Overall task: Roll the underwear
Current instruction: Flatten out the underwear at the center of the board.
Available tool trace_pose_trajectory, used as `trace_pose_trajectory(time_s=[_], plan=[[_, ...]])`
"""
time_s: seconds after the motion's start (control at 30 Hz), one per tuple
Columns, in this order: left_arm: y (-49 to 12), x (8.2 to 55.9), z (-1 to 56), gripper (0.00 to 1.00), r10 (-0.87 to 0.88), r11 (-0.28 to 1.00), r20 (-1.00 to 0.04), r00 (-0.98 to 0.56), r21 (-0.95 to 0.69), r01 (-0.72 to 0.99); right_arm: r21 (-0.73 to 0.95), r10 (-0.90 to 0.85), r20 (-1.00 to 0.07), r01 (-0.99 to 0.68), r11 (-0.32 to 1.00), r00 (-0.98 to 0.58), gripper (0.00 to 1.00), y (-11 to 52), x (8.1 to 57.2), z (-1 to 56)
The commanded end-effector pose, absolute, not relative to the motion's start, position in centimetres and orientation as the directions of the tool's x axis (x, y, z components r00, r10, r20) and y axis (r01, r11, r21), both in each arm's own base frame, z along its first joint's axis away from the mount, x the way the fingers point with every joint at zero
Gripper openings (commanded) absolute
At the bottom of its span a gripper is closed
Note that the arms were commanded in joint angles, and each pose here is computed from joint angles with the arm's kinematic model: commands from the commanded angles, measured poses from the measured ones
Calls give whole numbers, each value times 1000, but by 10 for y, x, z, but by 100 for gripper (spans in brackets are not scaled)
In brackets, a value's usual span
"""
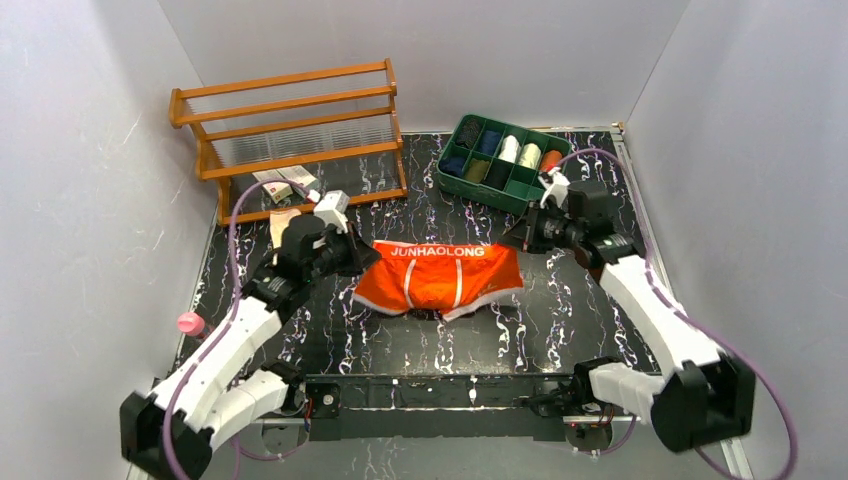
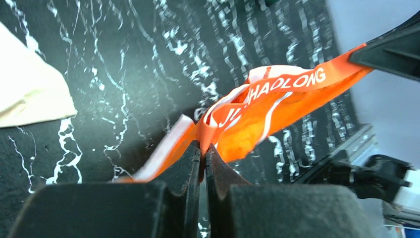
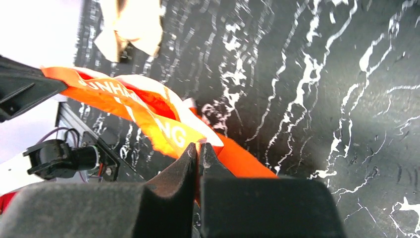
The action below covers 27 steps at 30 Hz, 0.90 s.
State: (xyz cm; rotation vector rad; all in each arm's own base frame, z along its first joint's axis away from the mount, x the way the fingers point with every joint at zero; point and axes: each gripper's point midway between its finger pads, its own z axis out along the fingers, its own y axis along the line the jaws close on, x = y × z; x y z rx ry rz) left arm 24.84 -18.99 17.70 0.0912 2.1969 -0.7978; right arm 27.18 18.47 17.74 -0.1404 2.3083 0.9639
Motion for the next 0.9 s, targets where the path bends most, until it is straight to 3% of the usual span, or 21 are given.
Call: trace_pose_trajectory(time_s=[0.0,0.13,0.3,0.43,0.53,0.67,0.87], plan=[[-185,229,228,0,-244,758,-735,-633,-551,347,586,143,-705,-457,669,-695,5,184,248,238],[-186,198,262,0,-252,688,-729,-636,-597,412,581,140,-752,-546,604,-644,5,185,215,283],[-190,154,300,0,-279,564,-681,-677,-687,459,637,162,-735,-588,499,-659,5,187,165,314],[-176,138,301,0,-293,598,-640,-710,-702,386,678,205,-704,-558,479,-680,5,185,151,322],[-173,146,272,0,-280,660,-584,-762,-694,288,714,221,-621,-426,557,-752,4,183,175,291],[-175,182,212,0,-276,753,-531,-801,-638,163,668,245,-489,-179,722,-837,4,173,232,207],[-184,253,123,0,-264,853,-540,-800,-517,68,571,244,-500,-104,815,-831,5,171,306,122]])
